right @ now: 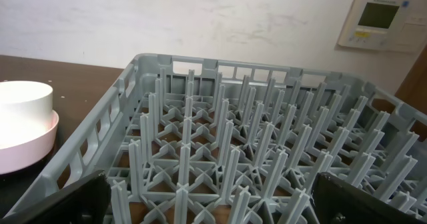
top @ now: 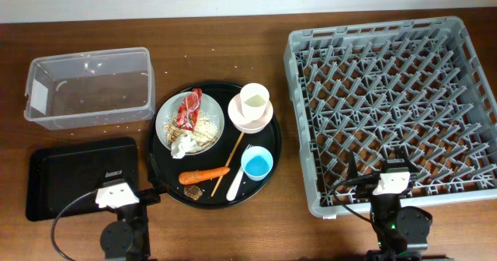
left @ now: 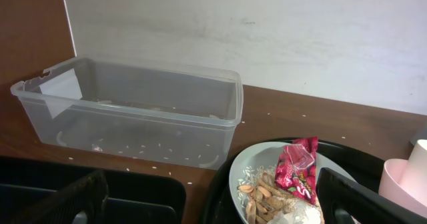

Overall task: Sort waste into correct bins and load items into the dishwasher rack
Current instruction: 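Move the left gripper toward the red wrapper on the plate, then grasp the red wrapper and tissue on the plate with the left gripper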

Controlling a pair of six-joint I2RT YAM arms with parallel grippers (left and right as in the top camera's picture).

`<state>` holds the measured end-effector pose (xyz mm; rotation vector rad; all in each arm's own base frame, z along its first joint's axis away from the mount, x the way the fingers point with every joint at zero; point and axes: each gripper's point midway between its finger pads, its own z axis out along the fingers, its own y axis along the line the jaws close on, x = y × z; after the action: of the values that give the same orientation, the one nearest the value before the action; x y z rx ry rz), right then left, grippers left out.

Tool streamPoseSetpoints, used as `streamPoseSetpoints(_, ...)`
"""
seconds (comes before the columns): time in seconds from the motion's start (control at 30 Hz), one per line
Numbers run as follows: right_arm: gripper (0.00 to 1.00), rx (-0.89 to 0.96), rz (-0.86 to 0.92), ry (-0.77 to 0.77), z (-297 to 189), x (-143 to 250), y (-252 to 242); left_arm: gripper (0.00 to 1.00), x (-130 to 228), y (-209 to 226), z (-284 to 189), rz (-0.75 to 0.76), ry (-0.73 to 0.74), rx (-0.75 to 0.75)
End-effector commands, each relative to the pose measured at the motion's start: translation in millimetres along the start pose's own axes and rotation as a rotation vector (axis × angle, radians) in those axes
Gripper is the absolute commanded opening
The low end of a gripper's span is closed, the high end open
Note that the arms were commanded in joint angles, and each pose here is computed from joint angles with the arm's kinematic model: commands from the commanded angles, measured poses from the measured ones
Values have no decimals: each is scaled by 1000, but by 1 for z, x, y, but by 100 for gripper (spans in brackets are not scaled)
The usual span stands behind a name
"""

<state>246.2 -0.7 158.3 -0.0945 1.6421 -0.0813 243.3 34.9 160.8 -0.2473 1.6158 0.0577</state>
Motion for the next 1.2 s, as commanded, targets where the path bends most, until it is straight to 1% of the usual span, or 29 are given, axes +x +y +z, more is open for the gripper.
streamPoseSetpoints(0.0, 99, -20, 76, -13, 0, -2, 4, 99, 1, -1, 0, -9, 1, 7)
streamPoseSetpoints(0.07, 99, -28, 149, 21, -2, -1, 5, 99, 4, -10, -1, -8, 23, 59)
streamPoseSetpoints(0.2, 99, -30, 150, 87, -13, -21, 3, 99, 0, -12, -9, -8, 117, 61)
streamPoseSetpoints(0.3, 99, -34, 153, 192, -20, -34, 2, 99, -8, -28, -12, -7, 204, 139)
streamPoseSetpoints(0.37, 99, -36, 154, 259, -22, -45, 0, 99, -14, -30, -9, 0, 293, 131)
streamPoseSetpoints(0.47, 99, -41, 157, 400, -19, -64, -2, 99, -42, -43, 8, 2, 430, 149)
streamPoseSetpoints(0.53, 99, -45, 159, 494, -15, -70, -3, 99, -53, -50, 21, 3, 524, 152)
streamPoseSetpoints(0.6, 99, -50, 161, 615, -10, -74, -3, 99, -63, -54, 38, 13, 665, 132)
streamPoseSetpoints(0.67, 99, -59, 165, 716, -8, -75, -2, 99, -66, -57, 43, 14, 800, 124)
streamPoseSetpoints(0.7, 99, -61, 166, 752, -7, -76, -2, 99, -64, -57, 44, 17, 877, 111)
streamPoseSetpoints(0.77, 99, -50, 160, 794, -3, -76, -5, 99, -52, -59, 55, 15, 970, 104)
streamPoseSetpoints(0.87, 99, -28, 151, 811, -1, -72, -8, 99, -39, -77, 81, -21, 974, 181)
streamPoseSetpoints(0.93, 99, -28, 151, 811, -1, -72, -8, 99, -23, -90, 101, -15, 978, 217)
streamPoseSetpoints(1.07, 99, -28, 151, 813, -1, -71, -8, 99, 28, -120, 134, 27, 1030, 274)
streamPoseSetpoints(1.17, 99, -28, 151, 827, -3, -69, -8, 99, 65, -126, 159, 36, 1048, 275)
